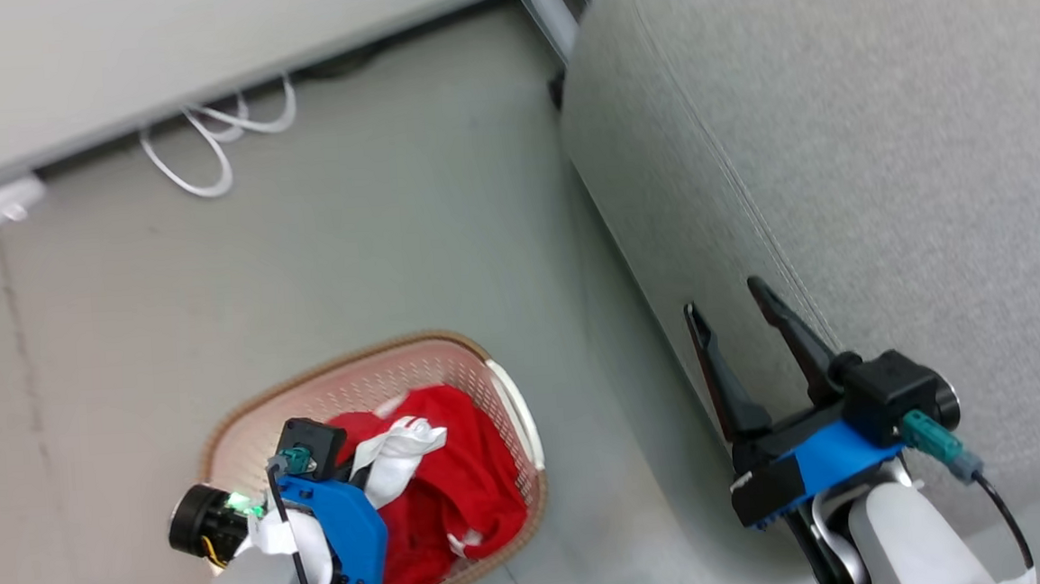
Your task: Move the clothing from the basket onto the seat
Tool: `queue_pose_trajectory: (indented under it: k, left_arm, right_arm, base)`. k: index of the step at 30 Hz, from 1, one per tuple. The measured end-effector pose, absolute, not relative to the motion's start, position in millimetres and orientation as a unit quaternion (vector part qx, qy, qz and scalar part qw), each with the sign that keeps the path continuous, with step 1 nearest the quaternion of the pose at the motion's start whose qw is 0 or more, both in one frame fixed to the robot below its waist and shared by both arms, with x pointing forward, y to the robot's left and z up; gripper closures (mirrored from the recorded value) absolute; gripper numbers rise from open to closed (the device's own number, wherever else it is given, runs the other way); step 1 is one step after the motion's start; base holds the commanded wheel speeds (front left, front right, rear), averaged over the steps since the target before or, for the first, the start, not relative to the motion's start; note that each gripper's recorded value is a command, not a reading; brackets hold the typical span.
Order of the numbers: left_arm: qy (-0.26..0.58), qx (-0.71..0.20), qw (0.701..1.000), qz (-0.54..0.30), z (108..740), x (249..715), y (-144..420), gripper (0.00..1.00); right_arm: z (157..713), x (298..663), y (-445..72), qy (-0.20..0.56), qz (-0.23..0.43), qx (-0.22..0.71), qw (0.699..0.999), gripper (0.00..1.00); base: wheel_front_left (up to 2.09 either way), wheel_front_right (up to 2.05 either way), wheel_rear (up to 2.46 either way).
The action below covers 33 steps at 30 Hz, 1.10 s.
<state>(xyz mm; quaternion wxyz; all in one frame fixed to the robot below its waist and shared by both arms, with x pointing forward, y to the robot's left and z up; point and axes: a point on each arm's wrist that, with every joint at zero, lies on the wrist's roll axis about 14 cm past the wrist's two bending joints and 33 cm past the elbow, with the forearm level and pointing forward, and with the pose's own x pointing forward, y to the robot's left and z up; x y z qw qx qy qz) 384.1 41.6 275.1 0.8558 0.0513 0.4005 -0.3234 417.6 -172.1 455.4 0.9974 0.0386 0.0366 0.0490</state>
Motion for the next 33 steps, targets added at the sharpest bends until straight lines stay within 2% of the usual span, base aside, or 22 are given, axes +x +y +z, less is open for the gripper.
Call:
queue_pose_trajectory:
  k: [8, 16, 25, 33]
  left_arm:
    - [0.298, 0.011, 0.91, -0.288, 341.2, 398.8, 47.9, 1.0]
    - [0.184, -0.034, 0.944, -0.271, 417.1, 421.7, 41.3, 1.0]
    - [0.066, -0.029, 0.954, -0.292, 512.0, 441.2, 22.8, 1.0]
    - [0.006, -0.004, 0.946, -0.324, 572.5, 439.6, -0.8, 1.0]
  right_arm:
    - [479.0, 406.2, -143.4, 0.007, 0.089, 0.04, 0.995, 0.0]
    - [488.3, 401.9, -114.7, -0.005, 0.129, 0.041, 0.991, 0.0]
    - [497.5, 398.6, -80.9, -0.013, 0.177, 0.038, 0.983, 0.0]
    - [502.2, 389.2, -68.5, -0.015, 0.196, 0.033, 0.98, 0.0]
  base:
    - [0.0, 0.0, 0.0]
    - [0.0, 0.0, 0.0]
    - [0.0, 0.0, 0.0]
    - [0.0, 0.0, 0.0]
